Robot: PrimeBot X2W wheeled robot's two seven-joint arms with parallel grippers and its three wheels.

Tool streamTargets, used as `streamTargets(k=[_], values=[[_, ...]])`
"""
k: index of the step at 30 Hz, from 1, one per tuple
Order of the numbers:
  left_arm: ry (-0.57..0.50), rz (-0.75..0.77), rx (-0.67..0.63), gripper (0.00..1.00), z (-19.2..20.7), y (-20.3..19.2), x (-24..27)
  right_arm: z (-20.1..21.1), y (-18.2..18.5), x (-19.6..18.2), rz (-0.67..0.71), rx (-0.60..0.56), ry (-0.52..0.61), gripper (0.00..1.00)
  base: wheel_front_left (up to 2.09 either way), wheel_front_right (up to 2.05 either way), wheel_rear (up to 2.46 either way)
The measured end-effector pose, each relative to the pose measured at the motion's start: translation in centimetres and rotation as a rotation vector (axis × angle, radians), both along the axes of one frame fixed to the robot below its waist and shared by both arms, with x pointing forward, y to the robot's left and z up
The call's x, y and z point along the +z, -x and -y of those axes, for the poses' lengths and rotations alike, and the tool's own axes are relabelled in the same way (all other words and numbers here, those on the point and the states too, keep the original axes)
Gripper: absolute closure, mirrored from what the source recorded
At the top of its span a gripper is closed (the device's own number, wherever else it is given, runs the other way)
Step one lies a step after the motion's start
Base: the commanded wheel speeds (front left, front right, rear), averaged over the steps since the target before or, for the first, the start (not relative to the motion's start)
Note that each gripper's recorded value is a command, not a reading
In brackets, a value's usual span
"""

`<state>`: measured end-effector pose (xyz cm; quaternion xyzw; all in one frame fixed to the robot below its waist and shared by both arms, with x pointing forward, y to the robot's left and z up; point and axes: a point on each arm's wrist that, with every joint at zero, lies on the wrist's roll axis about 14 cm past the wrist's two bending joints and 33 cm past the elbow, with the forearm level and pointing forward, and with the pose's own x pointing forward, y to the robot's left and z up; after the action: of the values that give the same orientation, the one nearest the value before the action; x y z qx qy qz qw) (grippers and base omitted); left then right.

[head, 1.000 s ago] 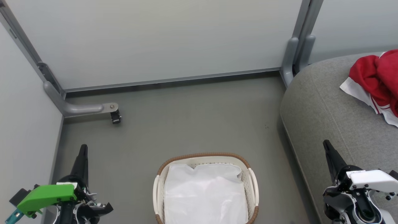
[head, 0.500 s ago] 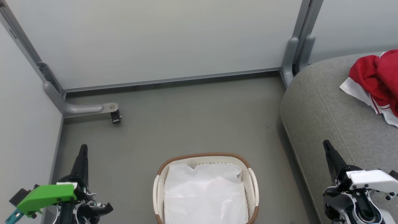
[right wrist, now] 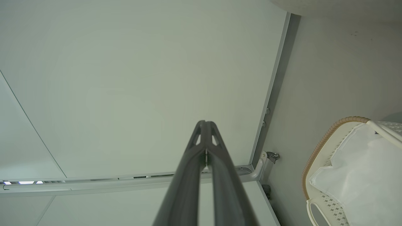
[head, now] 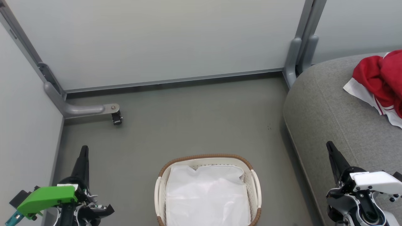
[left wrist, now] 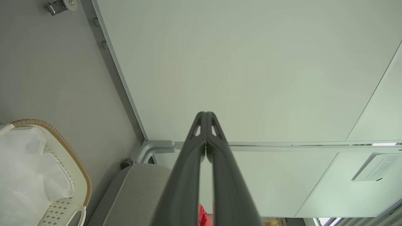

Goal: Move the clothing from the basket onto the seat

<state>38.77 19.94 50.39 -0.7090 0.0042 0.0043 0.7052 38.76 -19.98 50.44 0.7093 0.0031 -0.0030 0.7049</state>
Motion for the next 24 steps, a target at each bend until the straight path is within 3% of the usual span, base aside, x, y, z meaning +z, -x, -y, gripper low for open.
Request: streamTargets(k=[24], values=[[0.000, 0.000, 0.000, 1.00, -0.01, 0.00, 0.01, 0.00, 0.00, 0.00, 0.000, 0.000, 0.000, 1.00, 0.00, 0.00, 0.00]])
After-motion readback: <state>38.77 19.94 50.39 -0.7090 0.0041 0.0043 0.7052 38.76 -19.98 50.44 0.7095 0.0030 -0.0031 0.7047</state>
